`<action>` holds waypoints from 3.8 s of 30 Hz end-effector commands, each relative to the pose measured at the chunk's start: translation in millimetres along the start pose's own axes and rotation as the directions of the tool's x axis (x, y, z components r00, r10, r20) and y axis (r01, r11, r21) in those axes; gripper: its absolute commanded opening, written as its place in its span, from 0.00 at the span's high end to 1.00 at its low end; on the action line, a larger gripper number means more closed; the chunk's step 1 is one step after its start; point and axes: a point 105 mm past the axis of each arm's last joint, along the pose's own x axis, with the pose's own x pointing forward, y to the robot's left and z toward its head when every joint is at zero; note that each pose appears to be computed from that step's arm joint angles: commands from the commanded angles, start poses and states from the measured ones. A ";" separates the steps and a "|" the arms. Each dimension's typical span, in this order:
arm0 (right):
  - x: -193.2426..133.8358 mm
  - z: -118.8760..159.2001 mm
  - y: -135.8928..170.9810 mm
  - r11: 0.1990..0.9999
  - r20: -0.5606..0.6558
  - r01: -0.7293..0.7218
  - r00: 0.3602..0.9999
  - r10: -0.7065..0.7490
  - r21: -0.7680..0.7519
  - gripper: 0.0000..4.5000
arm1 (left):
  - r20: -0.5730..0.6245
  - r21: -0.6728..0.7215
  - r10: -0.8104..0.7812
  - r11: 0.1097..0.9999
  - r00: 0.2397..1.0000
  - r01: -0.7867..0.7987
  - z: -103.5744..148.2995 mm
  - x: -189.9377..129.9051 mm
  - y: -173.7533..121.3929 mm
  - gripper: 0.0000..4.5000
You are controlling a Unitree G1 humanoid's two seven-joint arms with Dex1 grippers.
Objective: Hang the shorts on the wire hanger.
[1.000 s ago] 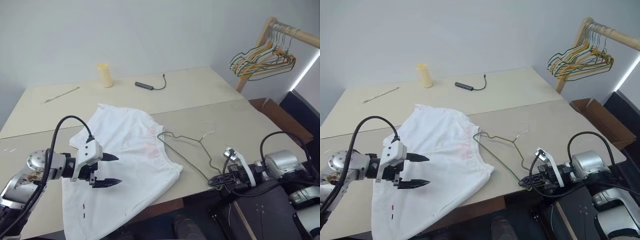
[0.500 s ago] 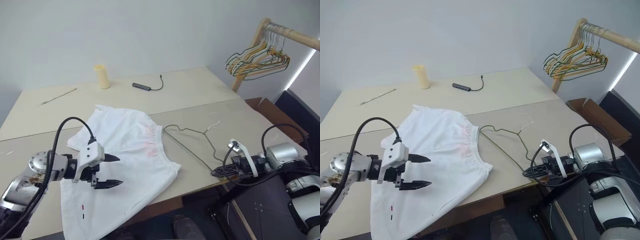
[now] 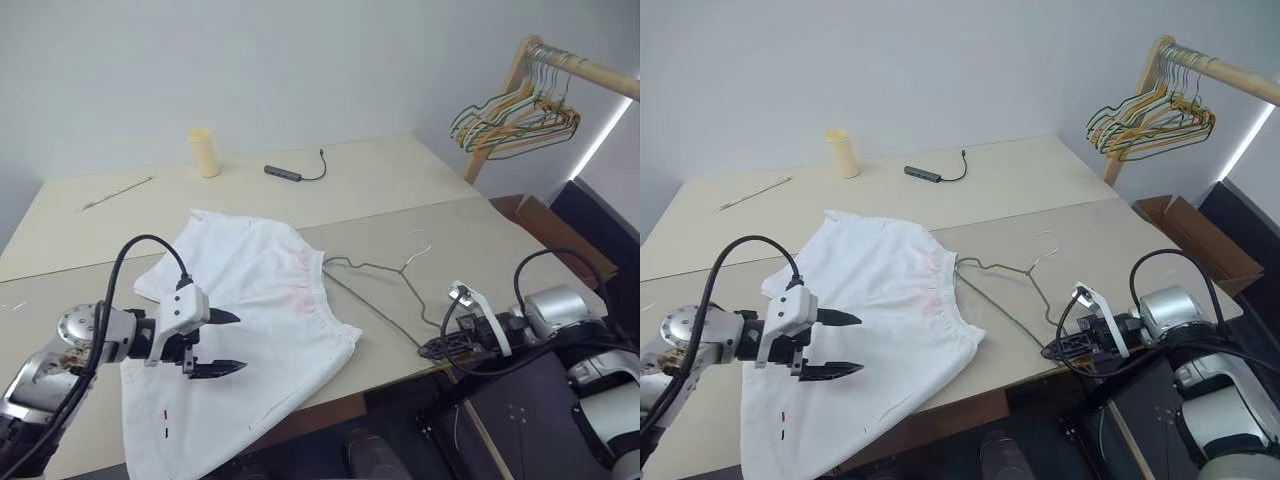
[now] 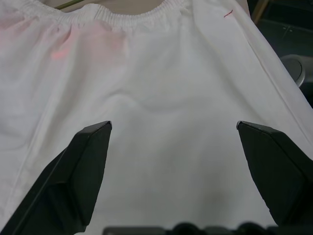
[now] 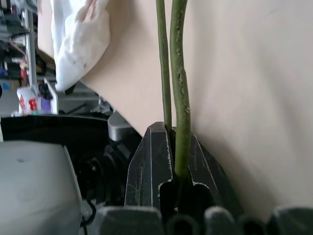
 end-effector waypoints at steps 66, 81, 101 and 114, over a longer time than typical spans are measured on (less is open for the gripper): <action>11.2 33.3 29.9 0.990 -0.047 -0.117 0.992 0.121 0.075 1.00 | -0.051 0.046 0.099 0.994 0.994 -0.097 -8.7 17.0 1.8 0.01; 39.1 51.7 27.4 0.983 -0.008 -0.183 0.983 0.183 0.027 1.00 | -0.061 0.052 0.100 0.994 0.993 -0.097 -9.3 14.8 3.0 0.01; 45.6 97.0 17.2 0.990 0.221 -0.054 0.972 0.081 -0.128 1.00 | -0.080 0.059 0.110 0.993 0.991 -0.106 -13.9 15.4 0.9 0.01; 34.9 120.1 35.6 0.683 0.353 0.363 0.921 -0.162 -0.634 1.00 | 0.336 0.166 0.380 0.877 0.862 -0.451 107.4 -27.4 96.6 0.01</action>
